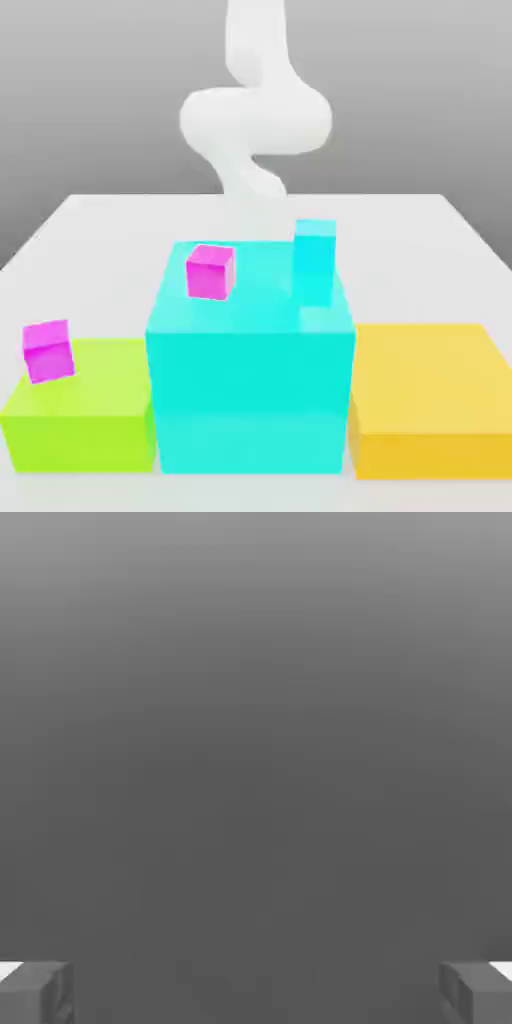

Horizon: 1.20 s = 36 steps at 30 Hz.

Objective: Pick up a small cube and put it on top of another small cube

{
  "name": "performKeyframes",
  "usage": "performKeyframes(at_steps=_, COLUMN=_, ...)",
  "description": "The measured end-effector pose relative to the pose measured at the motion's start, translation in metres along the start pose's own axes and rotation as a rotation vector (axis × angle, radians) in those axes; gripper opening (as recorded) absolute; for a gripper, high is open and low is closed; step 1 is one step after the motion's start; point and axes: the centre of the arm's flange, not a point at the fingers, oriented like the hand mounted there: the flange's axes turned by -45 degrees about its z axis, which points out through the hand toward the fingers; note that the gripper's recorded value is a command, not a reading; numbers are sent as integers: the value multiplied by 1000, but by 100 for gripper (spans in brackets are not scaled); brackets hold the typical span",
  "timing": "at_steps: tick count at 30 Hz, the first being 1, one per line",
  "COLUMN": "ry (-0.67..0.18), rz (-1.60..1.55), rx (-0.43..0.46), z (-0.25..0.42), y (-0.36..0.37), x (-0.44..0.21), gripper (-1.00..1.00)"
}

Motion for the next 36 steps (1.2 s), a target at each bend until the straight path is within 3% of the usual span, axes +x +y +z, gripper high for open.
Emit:
performKeyframes(at_steps=9, ry=-194, rz=156, rx=-69, z=136, y=65, x=14, gripper=0)
performKeyframes(at_steps=17, ry=-358, rz=306, rx=-135, z=255, y=140, x=-13, gripper=0)
performKeyframes(at_steps=33, ry=-682, rz=601, rx=-261, z=460, y=289, x=-181, gripper=0)
performKeyframes(at_steps=36, ry=-705, rz=622, rx=-271, z=496, y=299, x=-219, gripper=0)
